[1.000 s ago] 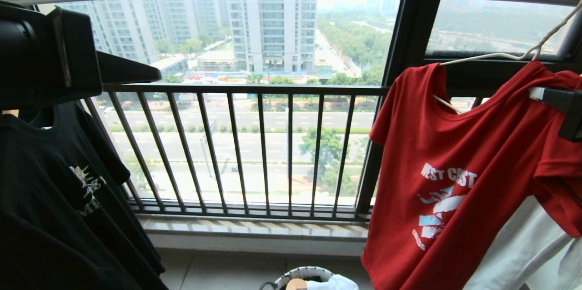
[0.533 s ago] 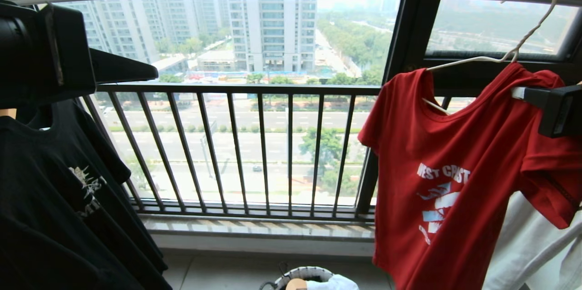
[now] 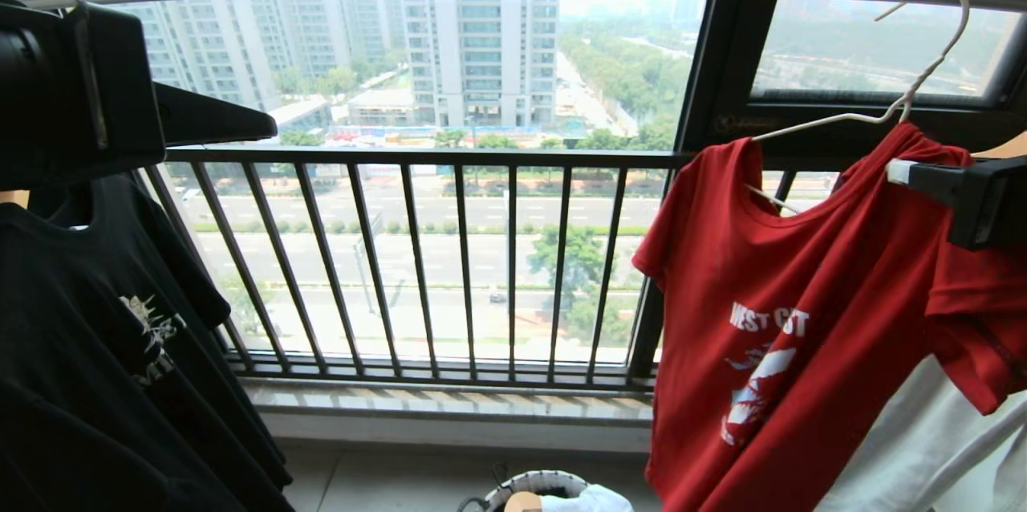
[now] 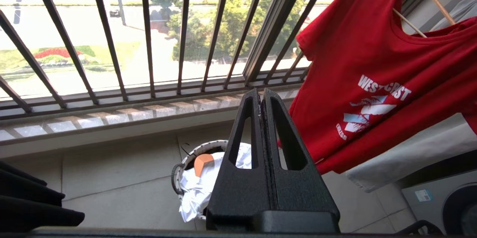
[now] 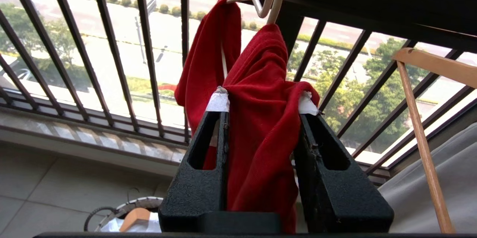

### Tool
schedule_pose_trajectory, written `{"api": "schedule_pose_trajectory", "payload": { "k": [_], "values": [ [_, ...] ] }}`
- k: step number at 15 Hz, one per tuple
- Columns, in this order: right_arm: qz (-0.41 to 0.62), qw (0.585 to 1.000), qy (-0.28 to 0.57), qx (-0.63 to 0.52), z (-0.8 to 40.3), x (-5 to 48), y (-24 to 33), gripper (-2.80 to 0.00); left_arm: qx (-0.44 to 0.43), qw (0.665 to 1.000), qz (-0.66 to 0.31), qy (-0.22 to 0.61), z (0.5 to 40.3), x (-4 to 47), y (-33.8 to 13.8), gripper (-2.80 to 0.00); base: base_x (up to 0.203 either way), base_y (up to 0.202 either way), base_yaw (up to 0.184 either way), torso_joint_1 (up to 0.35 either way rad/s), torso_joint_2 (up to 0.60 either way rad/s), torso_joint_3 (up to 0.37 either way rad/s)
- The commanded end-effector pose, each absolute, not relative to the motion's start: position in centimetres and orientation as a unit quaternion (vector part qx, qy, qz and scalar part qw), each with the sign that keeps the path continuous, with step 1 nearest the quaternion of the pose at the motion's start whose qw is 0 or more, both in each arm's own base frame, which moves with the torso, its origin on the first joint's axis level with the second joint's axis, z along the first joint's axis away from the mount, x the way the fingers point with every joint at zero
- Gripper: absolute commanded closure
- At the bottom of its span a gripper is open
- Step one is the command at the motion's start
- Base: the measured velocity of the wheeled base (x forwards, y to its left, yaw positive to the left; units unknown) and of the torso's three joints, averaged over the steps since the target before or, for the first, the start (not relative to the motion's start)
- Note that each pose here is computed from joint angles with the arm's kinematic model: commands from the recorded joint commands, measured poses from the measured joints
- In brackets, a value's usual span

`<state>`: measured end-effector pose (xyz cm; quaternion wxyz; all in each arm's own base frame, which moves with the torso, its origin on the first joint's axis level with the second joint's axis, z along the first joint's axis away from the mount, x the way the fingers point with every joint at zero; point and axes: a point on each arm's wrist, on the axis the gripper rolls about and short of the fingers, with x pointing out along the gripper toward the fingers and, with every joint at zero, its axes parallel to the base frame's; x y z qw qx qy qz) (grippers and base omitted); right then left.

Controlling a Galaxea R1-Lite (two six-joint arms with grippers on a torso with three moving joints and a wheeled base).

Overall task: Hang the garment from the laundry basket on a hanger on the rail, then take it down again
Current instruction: Hang the clothes rack on the clothesline, then take the clothes off the clothes rack

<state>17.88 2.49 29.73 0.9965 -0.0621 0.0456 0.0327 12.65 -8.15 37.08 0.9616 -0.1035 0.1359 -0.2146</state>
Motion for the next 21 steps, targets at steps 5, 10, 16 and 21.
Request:
{"api": "schedule_pose_trajectory", "payload": {
  "k": [5,10,16,21],
  "values": [
    [0.033,0.996,0.050,-0.061,29.3,17.6,2.4,-2.80,-0.102,0.962,-0.214,0.139,37.0,12.8,-8.3,0.00,0.000,0.000,0.000,0.000,0.00,0.000],
    [0.030,0.998,-0.001,-0.056,30.5,13.5,1.8,-2.80,-0.100,0.962,-0.214,0.141,36.9,13.0,-8.4,0.00,0.000,0.000,0.000,0.000,0.00,0.000],
    [0.023,0.997,-0.057,-0.049,31.0,6.3,0.7,0.00,-0.100,0.962,-0.214,0.141,36.9,13.0,-8.4,0.00,0.000,0.000,0.000,0.000,0.00,0.000],
    [0.029,0.997,0.022,0.067,30.6,3.1,0.3,0.00,-0.101,0.961,-0.214,0.141,36.9,13.0,-8.4,0.00,0.000,0.000,0.000,0.000,0.00,0.000]
  ]
}}
